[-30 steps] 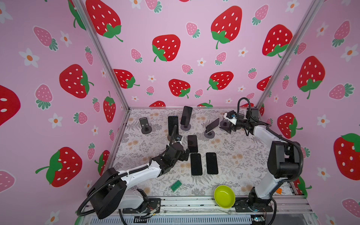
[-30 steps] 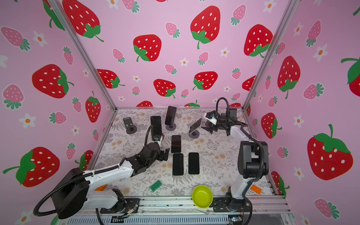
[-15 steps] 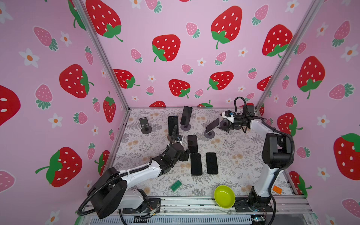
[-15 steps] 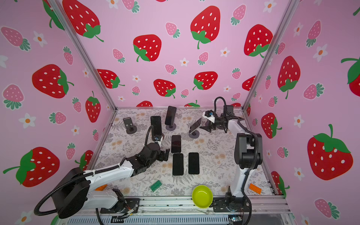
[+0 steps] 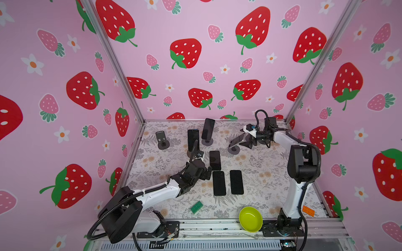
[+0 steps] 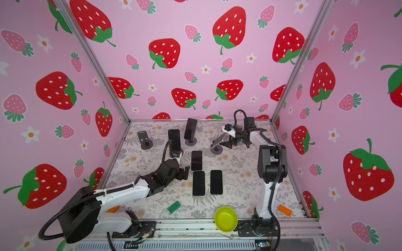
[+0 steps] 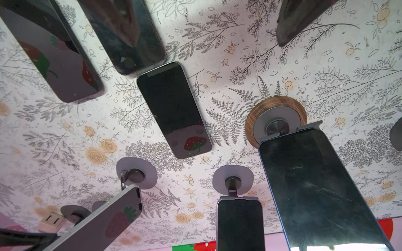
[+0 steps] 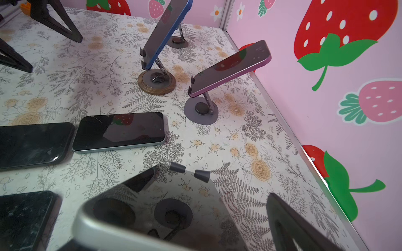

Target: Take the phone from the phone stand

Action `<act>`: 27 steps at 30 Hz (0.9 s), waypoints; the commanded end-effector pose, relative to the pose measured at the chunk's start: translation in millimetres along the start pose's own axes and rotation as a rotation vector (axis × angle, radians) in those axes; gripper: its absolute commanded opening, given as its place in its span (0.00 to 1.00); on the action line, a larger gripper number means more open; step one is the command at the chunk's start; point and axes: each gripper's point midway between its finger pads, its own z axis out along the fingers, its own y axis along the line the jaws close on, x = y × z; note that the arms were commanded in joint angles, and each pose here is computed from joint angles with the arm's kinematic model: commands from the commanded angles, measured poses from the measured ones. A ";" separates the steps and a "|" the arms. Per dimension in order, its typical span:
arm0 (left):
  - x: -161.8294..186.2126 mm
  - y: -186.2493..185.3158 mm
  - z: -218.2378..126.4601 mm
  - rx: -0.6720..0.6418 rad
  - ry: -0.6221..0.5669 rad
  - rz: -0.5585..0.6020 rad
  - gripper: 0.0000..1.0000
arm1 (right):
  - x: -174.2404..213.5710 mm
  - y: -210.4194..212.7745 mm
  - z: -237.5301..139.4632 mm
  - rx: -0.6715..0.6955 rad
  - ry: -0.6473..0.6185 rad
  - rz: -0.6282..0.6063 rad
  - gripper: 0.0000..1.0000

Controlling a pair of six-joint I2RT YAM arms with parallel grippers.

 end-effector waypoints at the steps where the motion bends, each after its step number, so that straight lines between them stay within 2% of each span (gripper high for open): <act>1: -13.6 -1.5 -1.7 0.002 -0.036 -0.017 1.00 | -5.4 10.3 4.9 -0.053 -0.035 0.012 0.97; 9: -14.0 -2.0 -2.3 0.007 -0.038 -0.018 1.00 | -6.2 10.5 2.9 -0.019 -0.029 0.037 0.96; 12: -14.2 -2.5 -2.8 0.008 -0.037 -0.018 1.00 | -11.5 -4.1 -3.8 0.094 -0.011 0.081 1.00; 17: -14.7 -3.4 -3.0 0.013 -0.038 -0.021 1.00 | -42.5 -6.3 -25.7 0.266 -0.097 0.095 1.00; 27: -14.7 -6.3 -3.2 0.030 -0.039 -0.030 1.00 | -26.7 2.7 -26.3 0.351 -0.045 0.194 1.00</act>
